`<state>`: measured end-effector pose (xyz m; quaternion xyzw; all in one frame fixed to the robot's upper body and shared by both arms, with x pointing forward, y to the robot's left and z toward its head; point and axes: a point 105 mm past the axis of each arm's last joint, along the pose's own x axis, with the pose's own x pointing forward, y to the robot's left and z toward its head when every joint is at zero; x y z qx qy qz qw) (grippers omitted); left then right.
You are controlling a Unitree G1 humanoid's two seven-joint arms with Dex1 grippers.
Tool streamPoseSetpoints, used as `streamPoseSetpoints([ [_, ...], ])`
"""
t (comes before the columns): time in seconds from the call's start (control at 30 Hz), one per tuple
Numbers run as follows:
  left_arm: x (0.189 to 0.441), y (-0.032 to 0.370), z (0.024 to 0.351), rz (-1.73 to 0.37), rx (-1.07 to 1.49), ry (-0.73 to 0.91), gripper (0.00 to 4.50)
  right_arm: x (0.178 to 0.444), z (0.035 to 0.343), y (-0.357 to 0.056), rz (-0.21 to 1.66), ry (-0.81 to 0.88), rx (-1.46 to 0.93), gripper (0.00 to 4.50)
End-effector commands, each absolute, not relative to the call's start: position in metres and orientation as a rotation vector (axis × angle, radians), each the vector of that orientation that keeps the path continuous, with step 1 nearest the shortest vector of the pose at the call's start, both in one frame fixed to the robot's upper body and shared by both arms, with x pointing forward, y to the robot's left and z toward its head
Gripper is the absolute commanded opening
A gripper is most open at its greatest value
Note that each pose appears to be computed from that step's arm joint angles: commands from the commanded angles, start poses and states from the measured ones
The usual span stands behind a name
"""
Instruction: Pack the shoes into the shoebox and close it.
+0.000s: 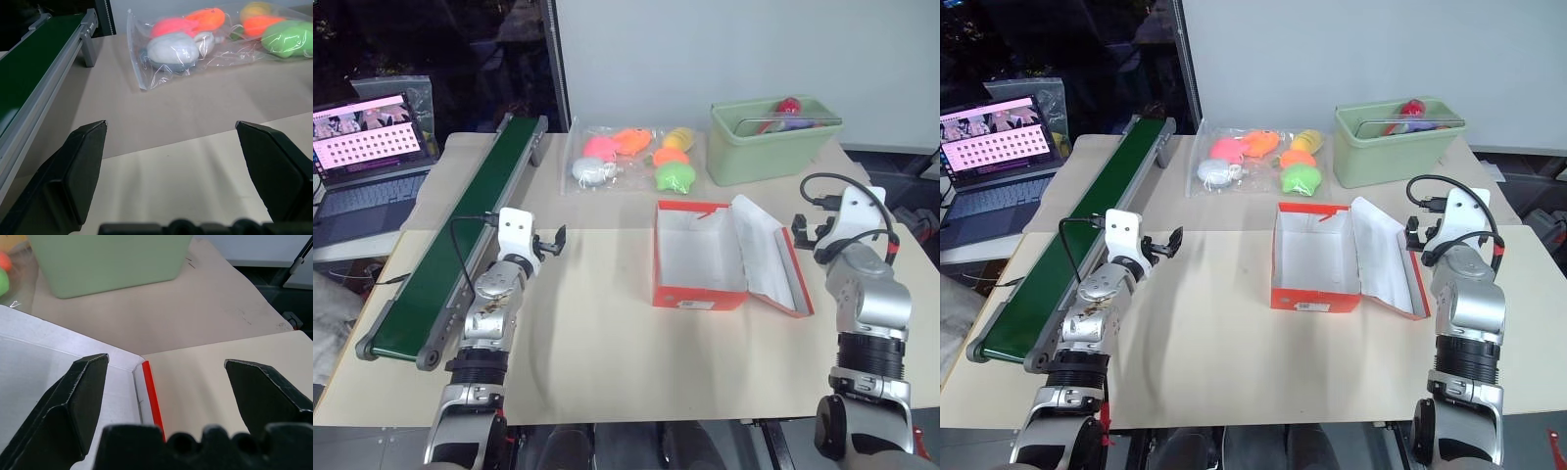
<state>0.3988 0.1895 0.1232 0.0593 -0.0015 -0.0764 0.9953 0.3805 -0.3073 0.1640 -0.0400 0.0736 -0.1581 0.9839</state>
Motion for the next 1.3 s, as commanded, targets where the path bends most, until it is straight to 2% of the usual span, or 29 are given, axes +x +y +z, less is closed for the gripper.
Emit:
streamPoseSetpoints([
  [0.03, 0.399, 0.183, 0.147, -0.201, 0.133, -0.074, 4.5, 0.381, 0.191, -0.289, -0.229, 0.049, -0.083, 4.46],
  [0.13, 0.389, 0.197, 0.175, -0.249, 0.157, -0.166, 4.5, 0.378, 0.234, -0.221, 0.127, -0.101, 0.009, 4.46],
  [0.2, 0.384, 0.22, 0.186, -0.234, 0.154, -0.182, 4.5, 0.372, 0.251, -0.194, 0.271, -0.144, 0.074, 4.46],
  [0.3, 0.367, 0.274, 0.201, -0.211, 0.163, -0.147, 4.5, 0.353, 0.27, -0.131, 0.597, -0.161, 0.14, 4.46],
  [0.4, 0.349, 0.3, 0.206, -0.202, 0.183, -0.116, 4.5, 0.327, 0.266, -0.092, 0.842, -0.119, 0.095, 4.46],
  [0.43, 0.339, 0.313, 0.202, -0.193, 0.208, -0.087, 4.5, 0.314, 0.259, -0.077, 0.952, -0.09, 0.064, 4.46],
  [0.53, 0.317, 0.339, 0.192, -0.148, 0.249, -0.01, 4.5, 0.293, 0.24, -0.057, 1.13, -0.013, 0.008, 4.46],
  [0.6, 0.304, 0.345, 0.187, -0.154, 0.236, 0.029, 4.5, 0.288, 0.229, -0.052, 1.186, 0.026, -0.015, 4.46],
  [0.73, 0.288, 0.352, 0.178, -0.14, 0.222, 0.094, 4.5, 0.301, 0.207, -0.043, 1.156, 0.086, -0.071, 4.46],
  [1.03, 0.289, 0.347, 0.183, -0.138, 0.209, 0.086, 4.5, 0.297, 0.185, -0.037, 1.149, 0.128, -0.137, 4.46],
  [1.3, 0.293, 0.341, 0.184, -0.146, 0.208, 0.085, 4.5, 0.301, 0.185, -0.041, 1.113, 0.124, -0.152, 4.46],
])
